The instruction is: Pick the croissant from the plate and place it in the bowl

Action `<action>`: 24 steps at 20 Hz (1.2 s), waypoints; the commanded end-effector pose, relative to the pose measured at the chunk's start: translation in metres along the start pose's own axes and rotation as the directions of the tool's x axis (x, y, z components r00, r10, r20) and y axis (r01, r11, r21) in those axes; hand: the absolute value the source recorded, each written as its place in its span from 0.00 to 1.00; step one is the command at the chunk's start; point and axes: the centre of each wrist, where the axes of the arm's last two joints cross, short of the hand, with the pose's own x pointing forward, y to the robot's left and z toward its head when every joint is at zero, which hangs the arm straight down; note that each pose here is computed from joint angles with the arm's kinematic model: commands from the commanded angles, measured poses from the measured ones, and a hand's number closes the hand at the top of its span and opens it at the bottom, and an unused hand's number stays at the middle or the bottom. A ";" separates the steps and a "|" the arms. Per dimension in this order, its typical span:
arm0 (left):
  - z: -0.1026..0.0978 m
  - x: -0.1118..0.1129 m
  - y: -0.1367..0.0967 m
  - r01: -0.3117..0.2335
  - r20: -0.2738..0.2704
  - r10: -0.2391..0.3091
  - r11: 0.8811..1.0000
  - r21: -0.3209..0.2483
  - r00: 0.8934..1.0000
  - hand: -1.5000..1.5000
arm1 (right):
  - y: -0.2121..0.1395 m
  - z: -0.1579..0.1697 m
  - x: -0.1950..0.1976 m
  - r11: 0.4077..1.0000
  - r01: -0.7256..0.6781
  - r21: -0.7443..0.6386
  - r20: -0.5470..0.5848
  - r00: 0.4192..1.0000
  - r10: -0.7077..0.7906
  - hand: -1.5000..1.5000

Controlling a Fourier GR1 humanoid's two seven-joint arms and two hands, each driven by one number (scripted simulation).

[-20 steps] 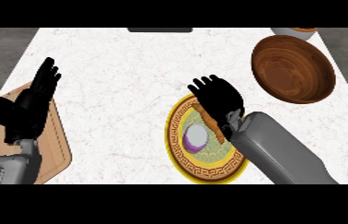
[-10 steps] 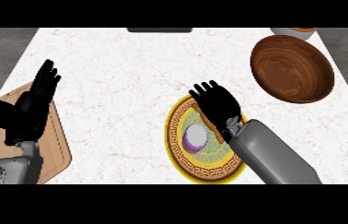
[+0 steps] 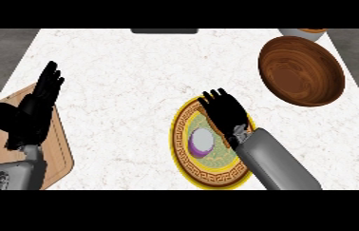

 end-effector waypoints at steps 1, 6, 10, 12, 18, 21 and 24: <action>0.005 0.001 0.006 -0.010 -0.002 0.010 1.000 0.003 1.000 0.50 | 0.016 -0.003 0.018 1.000 -0.008 -0.019 -0.002 1.000 0.008 0.00; -0.006 -0.005 0.017 0.007 0.000 -0.007 1.000 -0.016 1.000 0.50 | 0.010 -0.013 0.016 1.000 -0.006 0.011 -0.029 1.000 0.007 0.00; 0.009 -0.015 0.005 -0.003 -0.014 0.002 1.000 -0.019 1.000 0.50 | 0.036 -0.031 -0.008 0.993 0.040 0.107 -0.001 0.999 -0.040 1.00; -0.009 -0.010 0.008 -0.006 -0.004 0.006 1.000 0.000 1.000 0.50 | 0.013 -0.024 -0.004 0.999 -0.004 0.049 0.064 0.998 0.000 1.00; 0.001 -0.012 0.002 -0.006 0.020 0.007 1.000 -0.010 1.000 0.50 | 0.014 -0.052 0.010 0.998 0.040 0.040 0.087 0.995 -0.044 1.00; -0.008 -0.019 -0.009 0.007 -0.007 -0.007 1.000 -0.008 1.000 0.50 | 0.034 -0.055 -0.001 0.999 0.032 0.017 0.090 0.995 -0.034 1.00; 0.002 -0.014 0.000 -0.007 -0.007 0.007 1.000 -0.016 1.000 0.50 | 0.015 -0.057 0.000 0.997 0.030 -0.075 0.079 0.997 -0.024 1.00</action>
